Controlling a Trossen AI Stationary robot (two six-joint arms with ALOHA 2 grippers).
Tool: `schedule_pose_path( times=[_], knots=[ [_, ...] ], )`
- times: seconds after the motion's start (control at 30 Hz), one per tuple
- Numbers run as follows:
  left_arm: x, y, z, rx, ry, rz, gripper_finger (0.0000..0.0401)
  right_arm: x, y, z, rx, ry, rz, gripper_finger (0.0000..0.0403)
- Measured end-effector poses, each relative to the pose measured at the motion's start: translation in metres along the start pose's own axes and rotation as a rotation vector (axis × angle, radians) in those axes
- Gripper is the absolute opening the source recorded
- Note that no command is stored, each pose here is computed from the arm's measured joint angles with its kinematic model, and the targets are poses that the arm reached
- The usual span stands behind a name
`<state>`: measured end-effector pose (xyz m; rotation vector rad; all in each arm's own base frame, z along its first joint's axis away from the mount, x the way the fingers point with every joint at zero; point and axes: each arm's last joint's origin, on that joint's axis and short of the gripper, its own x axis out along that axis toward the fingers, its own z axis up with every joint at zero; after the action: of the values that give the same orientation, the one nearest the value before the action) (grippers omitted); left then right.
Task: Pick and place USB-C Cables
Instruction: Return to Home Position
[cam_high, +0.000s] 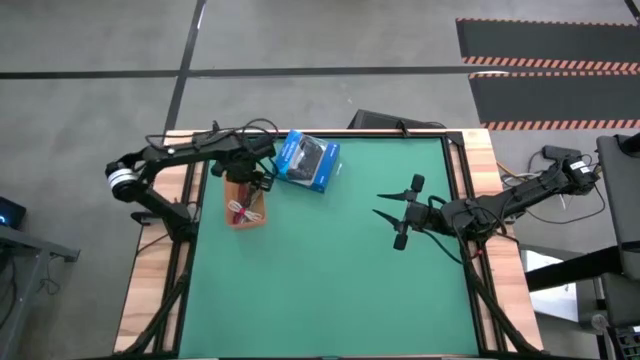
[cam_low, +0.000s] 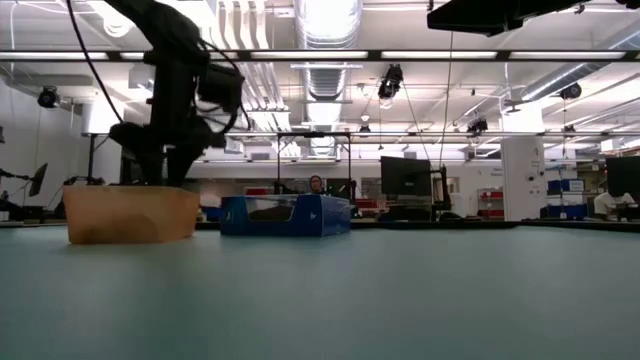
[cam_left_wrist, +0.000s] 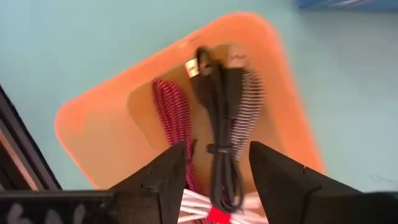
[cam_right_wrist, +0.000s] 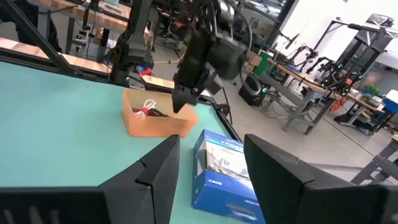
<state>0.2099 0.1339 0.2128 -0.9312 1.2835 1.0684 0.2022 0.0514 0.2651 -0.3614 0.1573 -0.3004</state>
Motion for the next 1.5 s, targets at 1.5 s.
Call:
schedule_pose_path(
  times=[1.5],
  knots=[
    [-0.032,0.026,-0.191,1.108,-1.156,-0.914,0.0005,0.028,-0.026,-0.031,0.107,-0.107,0.192,0.0021]
  ],
)
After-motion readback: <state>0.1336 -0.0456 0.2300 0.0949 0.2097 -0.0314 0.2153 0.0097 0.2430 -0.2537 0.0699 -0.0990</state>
